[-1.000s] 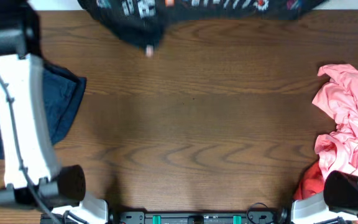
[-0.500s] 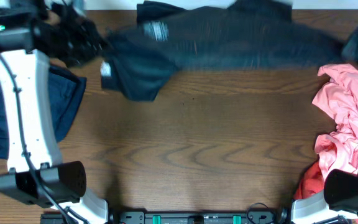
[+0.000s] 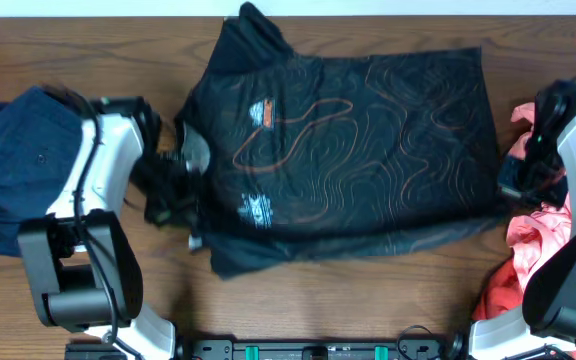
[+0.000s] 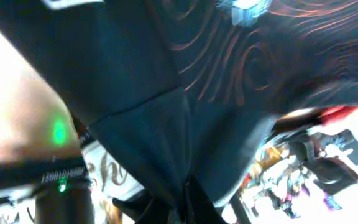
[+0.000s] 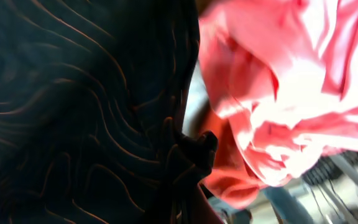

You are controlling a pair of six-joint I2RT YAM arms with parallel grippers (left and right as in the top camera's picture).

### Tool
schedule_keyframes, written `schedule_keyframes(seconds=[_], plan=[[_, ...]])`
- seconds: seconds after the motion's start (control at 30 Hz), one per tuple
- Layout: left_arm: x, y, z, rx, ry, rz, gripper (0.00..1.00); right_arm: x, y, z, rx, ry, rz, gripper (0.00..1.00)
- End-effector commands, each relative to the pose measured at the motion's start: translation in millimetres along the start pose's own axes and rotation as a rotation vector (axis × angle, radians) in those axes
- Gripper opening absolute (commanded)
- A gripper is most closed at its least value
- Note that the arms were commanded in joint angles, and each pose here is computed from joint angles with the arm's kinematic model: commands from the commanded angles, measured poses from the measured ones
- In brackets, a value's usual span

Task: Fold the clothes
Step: 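Lay the jersey flat on the table, pulling it toward the robot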

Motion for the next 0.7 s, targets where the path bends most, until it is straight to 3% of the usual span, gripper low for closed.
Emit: schedule_keyframes(seconds=[0.0, 0.1, 0.27, 0.67], plan=[[-22, 14, 14, 0.045, 0.003, 0.027, 0.06, -7, 5, -16, -0.094, 0.054, 0.000, 0.01], [-32, 18, 16, 0.045, 0.013, -0.005, 0.06, -12, 3, -20, -0.107, 0.065, -0.015, 0.01], [-25, 2, 11, 0.038, 0.013, -0.181, 0.06, -1, -2, -15, -0.061, 0.069, -0.102, 0.01], [57, -44, 6, -0.045, -0.003, -0.677, 0.07, 59, 2, 36, 0.287, -0.020, -0.372, 0.01]])
Point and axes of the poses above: each gripper's point midway between its finger pads, its own y axis out along the fingers, its own z axis along the line the jaws close on, x = y × z, the point moved 7 cm from there along -y, back along the fingers, and after that the axes turned 4 degrees about y, right-handed, at the moved point
